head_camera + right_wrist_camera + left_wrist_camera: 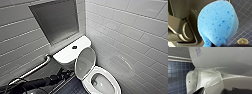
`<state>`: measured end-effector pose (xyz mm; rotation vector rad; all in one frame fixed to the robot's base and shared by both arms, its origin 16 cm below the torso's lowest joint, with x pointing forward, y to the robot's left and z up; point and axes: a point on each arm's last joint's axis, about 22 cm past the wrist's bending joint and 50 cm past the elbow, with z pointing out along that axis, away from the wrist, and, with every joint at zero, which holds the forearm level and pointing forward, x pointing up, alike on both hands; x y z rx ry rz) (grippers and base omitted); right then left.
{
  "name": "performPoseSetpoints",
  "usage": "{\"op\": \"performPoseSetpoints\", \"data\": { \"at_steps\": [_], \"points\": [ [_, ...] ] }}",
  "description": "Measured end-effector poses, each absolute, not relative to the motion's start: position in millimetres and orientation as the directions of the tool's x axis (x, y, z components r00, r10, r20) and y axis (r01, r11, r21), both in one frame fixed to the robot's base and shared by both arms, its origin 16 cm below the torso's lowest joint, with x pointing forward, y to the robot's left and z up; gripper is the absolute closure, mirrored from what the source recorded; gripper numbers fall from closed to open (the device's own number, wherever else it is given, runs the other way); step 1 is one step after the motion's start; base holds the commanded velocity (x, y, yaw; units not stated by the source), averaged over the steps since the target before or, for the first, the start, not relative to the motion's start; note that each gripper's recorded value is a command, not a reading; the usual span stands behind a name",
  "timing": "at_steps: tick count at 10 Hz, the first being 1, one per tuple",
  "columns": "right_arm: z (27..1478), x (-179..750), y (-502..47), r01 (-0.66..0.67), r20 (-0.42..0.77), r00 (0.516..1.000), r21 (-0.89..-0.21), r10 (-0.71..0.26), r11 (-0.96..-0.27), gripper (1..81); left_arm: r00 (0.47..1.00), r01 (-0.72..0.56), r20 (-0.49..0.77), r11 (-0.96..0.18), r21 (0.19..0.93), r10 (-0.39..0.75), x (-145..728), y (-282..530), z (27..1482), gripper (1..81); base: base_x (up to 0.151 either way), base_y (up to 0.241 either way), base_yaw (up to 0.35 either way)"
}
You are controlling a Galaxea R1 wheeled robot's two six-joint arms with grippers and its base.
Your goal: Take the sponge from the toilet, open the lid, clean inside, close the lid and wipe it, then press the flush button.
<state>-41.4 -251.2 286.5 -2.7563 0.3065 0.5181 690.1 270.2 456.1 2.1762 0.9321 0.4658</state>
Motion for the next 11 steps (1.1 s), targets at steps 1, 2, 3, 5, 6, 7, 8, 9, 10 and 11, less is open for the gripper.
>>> {"op": "performPoseSetpoints", "data": {
  "at_steps": [1, 2, 3, 5, 6, 7, 8, 9, 10, 11],
  "points": [
    [293.6, -39.0, -243.4, -0.282, -0.379, 0.912, -0.296, -0.158, -0.913, 81.1, 0.674, 0.468, 0.057, -0.486, 0.738, 0.736, 699.4, 267.7, 461.8, 1.0, 0.000, 0.000, 0.000],
    [301.9, -37.0, -236.5, -0.299, -0.377, 0.911, -0.321, -0.168, -0.898, 81.1, 0.679, 0.463, 0.051, -0.481, 0.744, 0.732, 701.1, 258.5, 462.8, 1.0, 0.000, 0.000, 0.000],
    [310.1, -33.8, -233.6, -0.313, -0.374, 0.910, -0.342, -0.178, -0.886, 81.1, 0.690, 0.461, 0.034, -0.474, 0.750, 0.723, 697.8, 243.4, 461.0, 1.0, 0.000, 0.000, 0.000],
    [321.3, -27.5, -242.6, -0.327, -0.363, 0.912, -0.358, -0.192, -0.875, 81.1, 0.705, 0.468, -0.017, -0.447, 0.762, 0.709, 678.7, 211.1, 457.1, 1.0, 0.000, 0.000, 0.000],
    [323.2, -25.9, -248.5, -0.327, -0.354, 0.914, -0.356, -0.198, -0.875, 81.1, 0.723, 0.460, -0.035, -0.443, 0.769, 0.690, 665.5, 194.5, 456.9, 1.0, 0.000, 0.000, 0.000],
    [323.4, -25.2, -250.2, -0.327, -0.349, 0.915, -0.355, -0.201, -0.876, 81.1, 0.755, 0.434, -0.046, -0.447, 0.782, 0.654, 649.9, 173.0, 459.2, 1.0, 0.000, 0.000, 0.000],
    [323.4, -23.9, -246.5, -0.330, -0.345, 0.916, -0.360, -0.204, -0.873, 81.1, 0.794, 0.410, -0.070, -0.446, 0.795, 0.604, 628.6, 149.6, 461.5, 1.0, 0.000, 0.000, 0.000],
    [323.5, -23.5, -242.1, -0.333, -0.346, 0.915, -0.364, -0.205, -0.870, 81.1, 0.817, 0.398, -0.081, -0.457, 0.796, 0.571, 606.9, 140.7, 456.2, 1.0, 0.000, 0.000, 0.000],
    [323.7, -23.9, -241.0, -0.334, -0.347, 0.915, -0.365, -0.206, -0.869, 81.1, 0.829, 0.400, -0.084, -0.481, 0.780, 0.553, 582.8, 149.1, 443.5, 1.0, 0.000, 0.000, 0.000],
    [323.5, -24.0, -240.5, -0.334, -0.347, 0.915, -0.365, -0.206, -0.869, 81.1, 0.836, 0.409, -0.085, -0.511, 0.756, 0.543, 554.8, 165.2, 427.4, 1.0, 0.000, 0.000, 0.000]
  ]
}}
